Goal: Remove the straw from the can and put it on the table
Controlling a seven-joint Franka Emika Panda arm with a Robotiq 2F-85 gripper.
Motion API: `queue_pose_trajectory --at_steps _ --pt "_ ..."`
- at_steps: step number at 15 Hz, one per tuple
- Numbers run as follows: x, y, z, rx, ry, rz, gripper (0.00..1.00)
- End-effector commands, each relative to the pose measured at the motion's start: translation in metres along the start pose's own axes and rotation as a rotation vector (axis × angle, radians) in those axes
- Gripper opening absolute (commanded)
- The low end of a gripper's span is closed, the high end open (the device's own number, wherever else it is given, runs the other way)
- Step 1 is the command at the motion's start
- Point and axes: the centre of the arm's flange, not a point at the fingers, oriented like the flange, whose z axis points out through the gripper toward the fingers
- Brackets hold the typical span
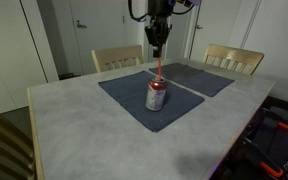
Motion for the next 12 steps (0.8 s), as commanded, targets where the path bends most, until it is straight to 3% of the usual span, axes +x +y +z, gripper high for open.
queue_pose_trajectory --at_steps 1,12 --pt "-0.009 0.003 -0.007 0.006 -0.020 -0.005 0.02" --pt "-0.019 -0.010 -0.049 -0.034 0.038 -0.026 0.02"
